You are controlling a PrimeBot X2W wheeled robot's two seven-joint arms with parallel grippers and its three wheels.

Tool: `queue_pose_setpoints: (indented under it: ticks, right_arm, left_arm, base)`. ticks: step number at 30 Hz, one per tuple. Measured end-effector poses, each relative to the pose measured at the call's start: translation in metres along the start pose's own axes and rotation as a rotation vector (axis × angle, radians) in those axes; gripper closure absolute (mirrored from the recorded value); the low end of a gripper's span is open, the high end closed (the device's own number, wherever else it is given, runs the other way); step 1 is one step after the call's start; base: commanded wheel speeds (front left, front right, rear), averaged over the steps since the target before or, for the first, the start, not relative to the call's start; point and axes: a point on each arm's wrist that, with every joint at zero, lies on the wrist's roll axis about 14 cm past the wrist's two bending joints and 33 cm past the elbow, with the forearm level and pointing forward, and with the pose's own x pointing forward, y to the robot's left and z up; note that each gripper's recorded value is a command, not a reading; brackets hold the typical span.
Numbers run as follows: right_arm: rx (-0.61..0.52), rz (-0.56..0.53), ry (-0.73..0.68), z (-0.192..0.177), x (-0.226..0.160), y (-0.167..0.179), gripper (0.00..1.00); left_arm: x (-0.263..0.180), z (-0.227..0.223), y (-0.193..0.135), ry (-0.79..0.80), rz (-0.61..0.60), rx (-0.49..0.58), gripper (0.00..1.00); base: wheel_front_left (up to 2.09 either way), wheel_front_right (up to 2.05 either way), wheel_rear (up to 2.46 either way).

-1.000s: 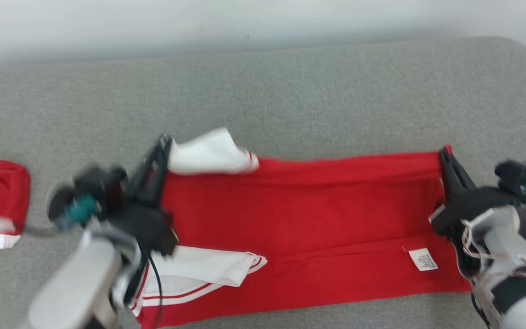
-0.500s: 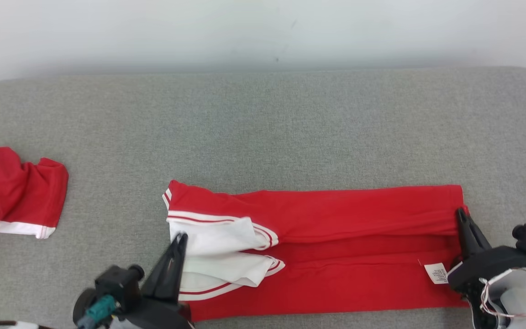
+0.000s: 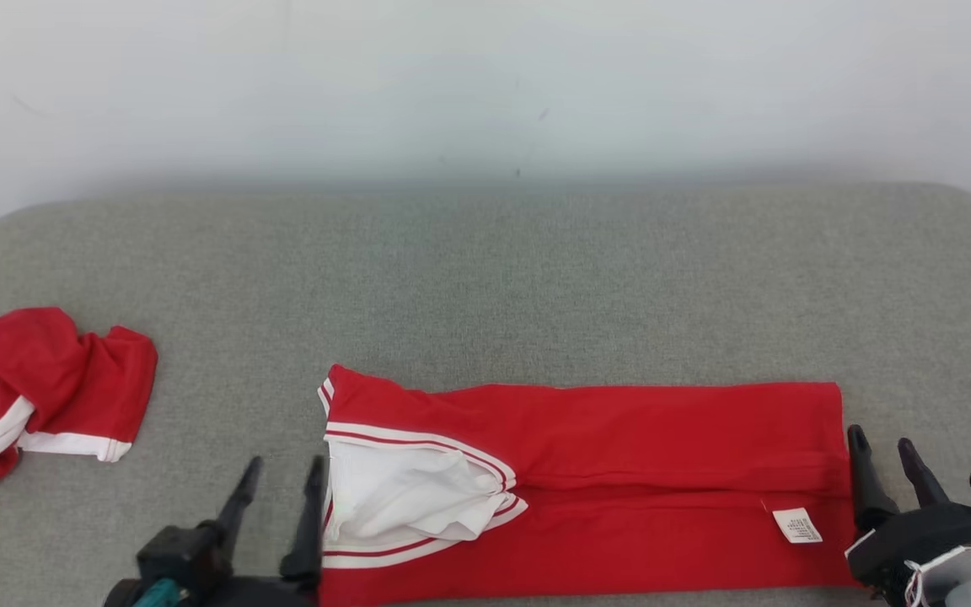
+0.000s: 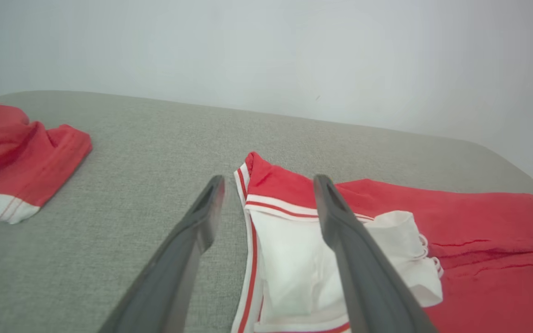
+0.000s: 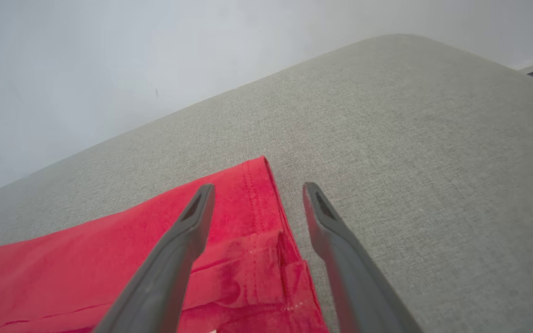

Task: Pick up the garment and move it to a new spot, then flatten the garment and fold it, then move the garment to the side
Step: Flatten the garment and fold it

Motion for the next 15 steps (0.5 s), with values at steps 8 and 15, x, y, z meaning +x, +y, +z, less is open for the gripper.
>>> queue_pose_setpoints:
  ticks: [8, 15]
  right_arm:
    - [-0.078, -0.018, -0.014, 0.006, -0.017, -0.009, 0.0]
    - [-0.113, -0.032, 0.061, -0.01, -0.014, -0.011, 0.0]
  left_arm:
    - [-0.031, 0.047, 0.043, -0.157, 0.168, 0.122, 0.0]
    - [-0.058, 0.054, 0.069, -0.177, 0.258, 0.216, 0.0]
  base:
    - [0.0, 0.0, 0.0]
    - [0.0, 0.0, 0.0]
